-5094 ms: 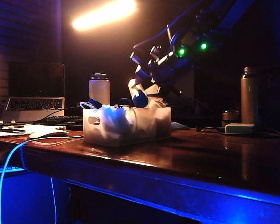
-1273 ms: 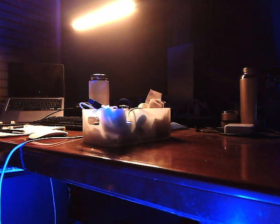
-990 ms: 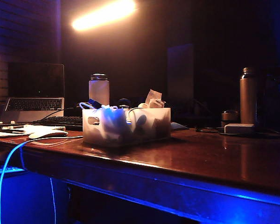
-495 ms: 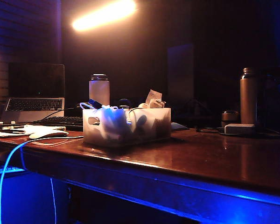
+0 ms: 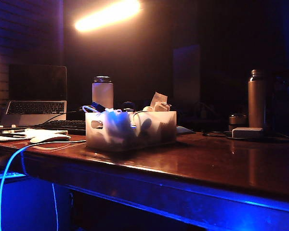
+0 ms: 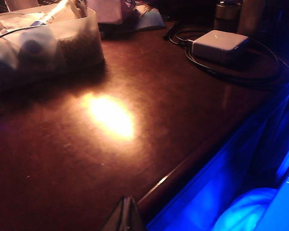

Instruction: Pick up the liquid glue and place it into the translucent box.

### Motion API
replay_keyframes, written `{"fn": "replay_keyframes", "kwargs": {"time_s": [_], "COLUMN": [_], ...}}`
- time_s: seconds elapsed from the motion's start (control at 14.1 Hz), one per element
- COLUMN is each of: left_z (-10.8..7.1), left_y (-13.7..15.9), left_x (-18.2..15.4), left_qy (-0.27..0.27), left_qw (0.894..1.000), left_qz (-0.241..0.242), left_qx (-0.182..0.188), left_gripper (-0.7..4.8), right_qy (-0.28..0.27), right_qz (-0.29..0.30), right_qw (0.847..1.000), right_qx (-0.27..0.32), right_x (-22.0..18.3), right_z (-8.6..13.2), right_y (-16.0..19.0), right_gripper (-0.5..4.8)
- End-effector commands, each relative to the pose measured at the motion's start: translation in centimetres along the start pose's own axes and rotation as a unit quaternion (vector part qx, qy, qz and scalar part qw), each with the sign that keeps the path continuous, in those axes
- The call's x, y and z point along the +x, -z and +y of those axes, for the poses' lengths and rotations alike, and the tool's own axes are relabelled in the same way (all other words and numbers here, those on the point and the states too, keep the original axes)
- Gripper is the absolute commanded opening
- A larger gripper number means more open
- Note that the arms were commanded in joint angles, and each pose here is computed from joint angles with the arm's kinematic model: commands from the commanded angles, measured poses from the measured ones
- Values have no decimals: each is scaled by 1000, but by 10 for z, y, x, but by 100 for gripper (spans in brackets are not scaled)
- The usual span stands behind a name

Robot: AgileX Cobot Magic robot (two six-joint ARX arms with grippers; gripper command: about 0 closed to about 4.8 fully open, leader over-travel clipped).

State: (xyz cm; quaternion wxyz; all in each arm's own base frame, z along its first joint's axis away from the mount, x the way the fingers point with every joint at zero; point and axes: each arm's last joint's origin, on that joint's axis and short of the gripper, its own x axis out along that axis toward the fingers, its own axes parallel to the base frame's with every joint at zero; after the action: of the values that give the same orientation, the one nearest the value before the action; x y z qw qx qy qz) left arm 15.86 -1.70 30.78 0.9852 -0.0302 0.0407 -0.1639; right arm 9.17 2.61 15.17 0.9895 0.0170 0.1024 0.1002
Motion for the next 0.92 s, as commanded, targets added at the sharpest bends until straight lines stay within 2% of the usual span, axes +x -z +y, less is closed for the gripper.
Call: {"fn": "replay_keyframes", "kwargs": {"time_s": [0.07, 0.14, 0.5, 0.71, 0.92], "left_z": [-1, -1, -1, -1, -1], "left_y": [33, 50, 125, 148, 159], "left_x": [-18, -27, -45, -46, -50], "left_qy": [-42, -63, -77, -75, -80], "left_qw": [999, 997, 995, 995, 996], "left_qz": [-29, -35, -43, -31, 17], "left_qx": [-1, -1, -48, -64, -43], "left_gripper": [-3, -3, -3, -3, -3], "right_qy": [0, 0, 0, 0, 0], "right_qz": [4, 4, 3, 3, 4], "right_qw": [1000, 1000, 1000, 1000, 1000], "right_qx": [2, 2, 2, 2, 2], "right_x": [0, 0, 0, 0, 0], "right_z": [0, 0, 0, 0, 0], "right_y": [2, 2, 2, 2, 2], "right_gripper": [0, -1, -1, 0, -1]}}
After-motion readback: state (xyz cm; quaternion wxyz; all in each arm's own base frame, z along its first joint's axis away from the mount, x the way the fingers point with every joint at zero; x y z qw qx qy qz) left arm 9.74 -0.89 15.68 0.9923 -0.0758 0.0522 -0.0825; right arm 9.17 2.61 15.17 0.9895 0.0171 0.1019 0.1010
